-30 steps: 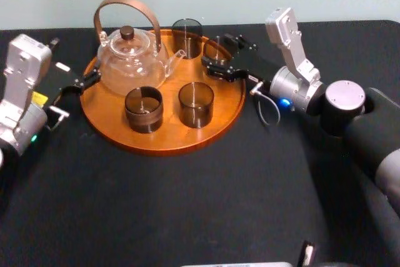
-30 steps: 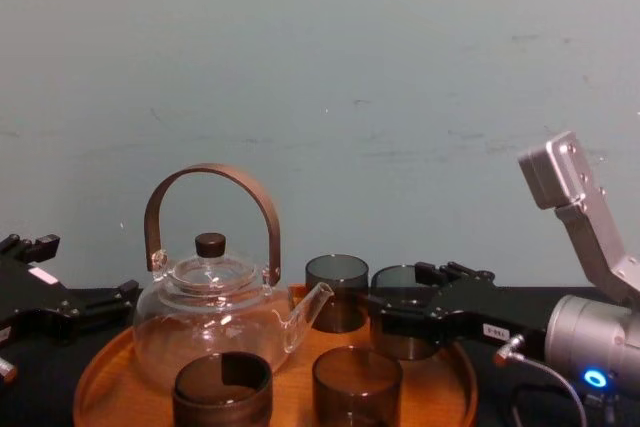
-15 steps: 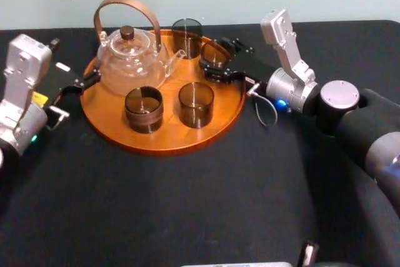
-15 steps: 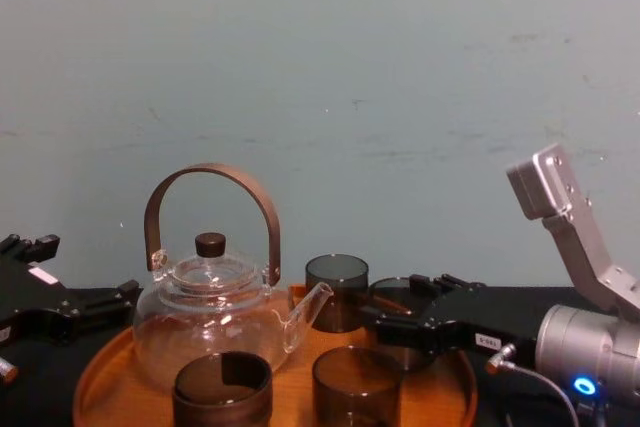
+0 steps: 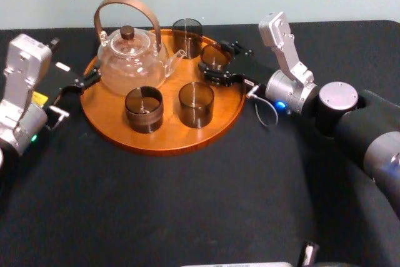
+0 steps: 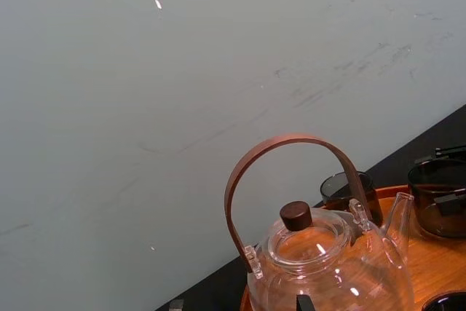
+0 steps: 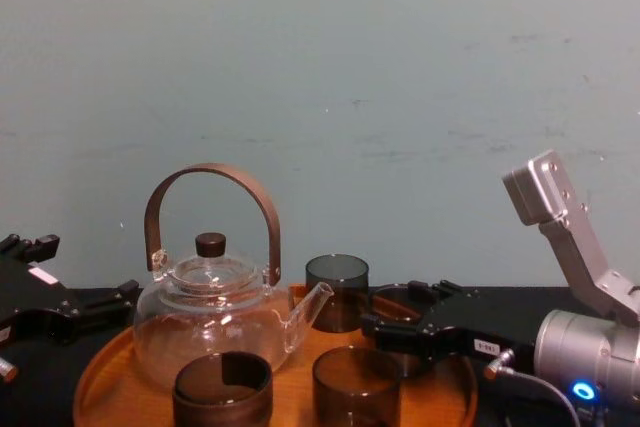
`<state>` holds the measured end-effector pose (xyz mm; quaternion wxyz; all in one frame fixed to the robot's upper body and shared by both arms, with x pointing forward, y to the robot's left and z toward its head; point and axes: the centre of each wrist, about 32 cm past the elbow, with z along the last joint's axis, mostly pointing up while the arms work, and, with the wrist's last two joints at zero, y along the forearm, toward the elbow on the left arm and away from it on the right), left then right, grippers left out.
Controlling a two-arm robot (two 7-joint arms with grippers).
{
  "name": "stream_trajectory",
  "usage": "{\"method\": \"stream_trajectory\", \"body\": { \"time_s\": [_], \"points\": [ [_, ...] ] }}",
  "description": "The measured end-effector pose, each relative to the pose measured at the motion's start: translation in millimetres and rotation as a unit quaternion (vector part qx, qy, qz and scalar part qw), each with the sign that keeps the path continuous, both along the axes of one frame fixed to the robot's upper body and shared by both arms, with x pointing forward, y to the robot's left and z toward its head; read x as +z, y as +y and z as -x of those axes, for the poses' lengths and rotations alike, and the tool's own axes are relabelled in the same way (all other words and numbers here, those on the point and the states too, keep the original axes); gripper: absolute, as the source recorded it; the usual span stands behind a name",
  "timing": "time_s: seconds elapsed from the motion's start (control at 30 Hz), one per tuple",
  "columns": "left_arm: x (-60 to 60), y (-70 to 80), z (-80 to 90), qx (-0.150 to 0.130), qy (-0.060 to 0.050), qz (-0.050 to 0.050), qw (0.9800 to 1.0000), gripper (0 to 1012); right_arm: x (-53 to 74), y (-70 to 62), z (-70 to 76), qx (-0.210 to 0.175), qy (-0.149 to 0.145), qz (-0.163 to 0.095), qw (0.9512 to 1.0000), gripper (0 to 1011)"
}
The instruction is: Pick up the glass from the table and place it on the tray.
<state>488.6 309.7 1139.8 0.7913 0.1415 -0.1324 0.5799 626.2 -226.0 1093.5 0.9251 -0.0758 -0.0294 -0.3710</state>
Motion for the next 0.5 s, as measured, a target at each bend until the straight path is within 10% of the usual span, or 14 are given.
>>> {"method": "stream_trajectory", "body": {
  "time_s": [0.5],
  "points": [
    [0.0,0.0,0.0,0.0,0.0,0.0,1.0,1001,1.0,-1.5,1.4,-0.001,0.002,-0.004,1.0,1002]
  ]
}}
